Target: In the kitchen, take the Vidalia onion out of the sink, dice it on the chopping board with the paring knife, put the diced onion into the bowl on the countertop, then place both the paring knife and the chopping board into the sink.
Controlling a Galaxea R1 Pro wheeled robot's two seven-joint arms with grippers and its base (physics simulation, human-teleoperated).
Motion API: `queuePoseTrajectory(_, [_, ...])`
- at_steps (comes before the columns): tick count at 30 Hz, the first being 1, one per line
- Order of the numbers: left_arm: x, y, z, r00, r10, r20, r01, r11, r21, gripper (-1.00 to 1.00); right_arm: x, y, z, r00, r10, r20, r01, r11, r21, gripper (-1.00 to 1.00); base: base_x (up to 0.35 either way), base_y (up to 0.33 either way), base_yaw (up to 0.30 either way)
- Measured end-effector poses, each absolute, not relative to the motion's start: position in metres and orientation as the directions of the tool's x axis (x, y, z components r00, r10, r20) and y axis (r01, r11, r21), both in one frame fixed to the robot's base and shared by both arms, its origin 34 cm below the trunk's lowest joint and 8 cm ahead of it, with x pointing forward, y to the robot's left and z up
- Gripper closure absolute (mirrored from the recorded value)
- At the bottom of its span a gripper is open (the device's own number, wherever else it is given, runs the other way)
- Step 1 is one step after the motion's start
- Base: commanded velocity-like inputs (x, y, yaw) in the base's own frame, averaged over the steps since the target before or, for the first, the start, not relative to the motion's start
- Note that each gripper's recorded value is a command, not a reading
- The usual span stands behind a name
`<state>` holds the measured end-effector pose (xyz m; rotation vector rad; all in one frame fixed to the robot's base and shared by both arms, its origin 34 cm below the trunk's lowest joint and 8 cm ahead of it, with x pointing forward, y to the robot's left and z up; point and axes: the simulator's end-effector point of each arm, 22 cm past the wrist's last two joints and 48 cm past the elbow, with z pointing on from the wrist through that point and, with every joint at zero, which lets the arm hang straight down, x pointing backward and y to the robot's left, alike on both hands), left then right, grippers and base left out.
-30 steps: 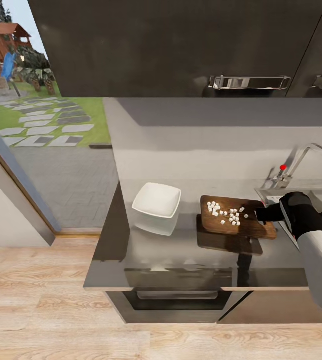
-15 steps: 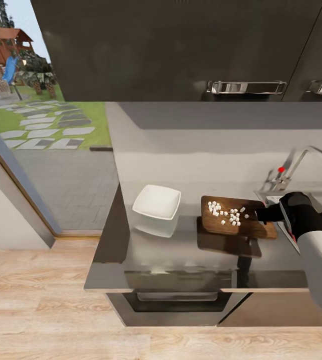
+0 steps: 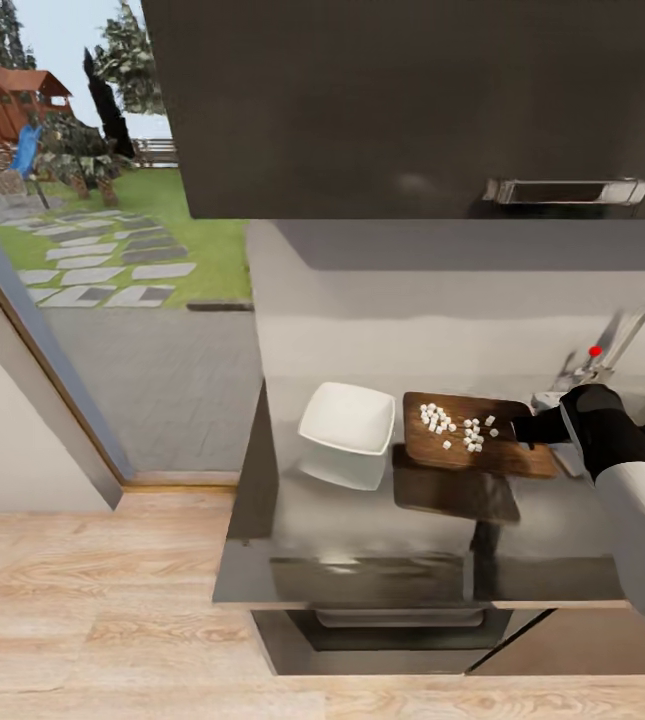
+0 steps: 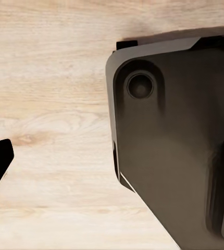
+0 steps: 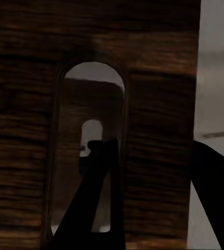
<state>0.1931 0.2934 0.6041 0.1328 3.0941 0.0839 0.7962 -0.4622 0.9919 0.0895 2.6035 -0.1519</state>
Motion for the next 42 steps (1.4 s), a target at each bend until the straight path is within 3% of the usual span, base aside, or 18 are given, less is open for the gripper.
queuePoseTrajectory(7, [0.197, 0.293, 0.605, -0.995, 0.087, -0.052, 0.084, 0.995, 0.057, -1.0, 0.796, -0.463, 1.0, -0.854, 0.033, -0.519, 0.095, 0.991, -0.092, 1.0, 0.12, 0.238, 0.0])
queuePoseTrajectory(19, [0.205, 0.293, 0.607, -0.994, 0.087, -0.07, 0.083, 0.995, 0.058, -1.0, 0.796, -0.462, 1.012, -0.844, 0.034, -0.535, 0.096, 0.991, -0.089, 1.0, 0.012, 0.037, 0.0])
queuePoseTrajectory(33, [0.214, 0.293, 0.609, -0.992, 0.087, -0.092, 0.081, 0.995, 0.06, -1.0, 0.796, -0.462, 1.027, -0.832, 0.035, -0.553, 0.098, 0.991, -0.086, 1.0, 0.0, 0.259, 0.0])
queuePoseTrajectory(42, [0.219, 0.293, 0.61, -0.99, 0.087, -0.106, 0.081, 0.995, 0.061, -1.0, 0.795, -0.464, 1.037, -0.826, 0.037, -0.562, 0.106, 0.99, -0.091, 1.0, 0.0, 0.035, 0.0])
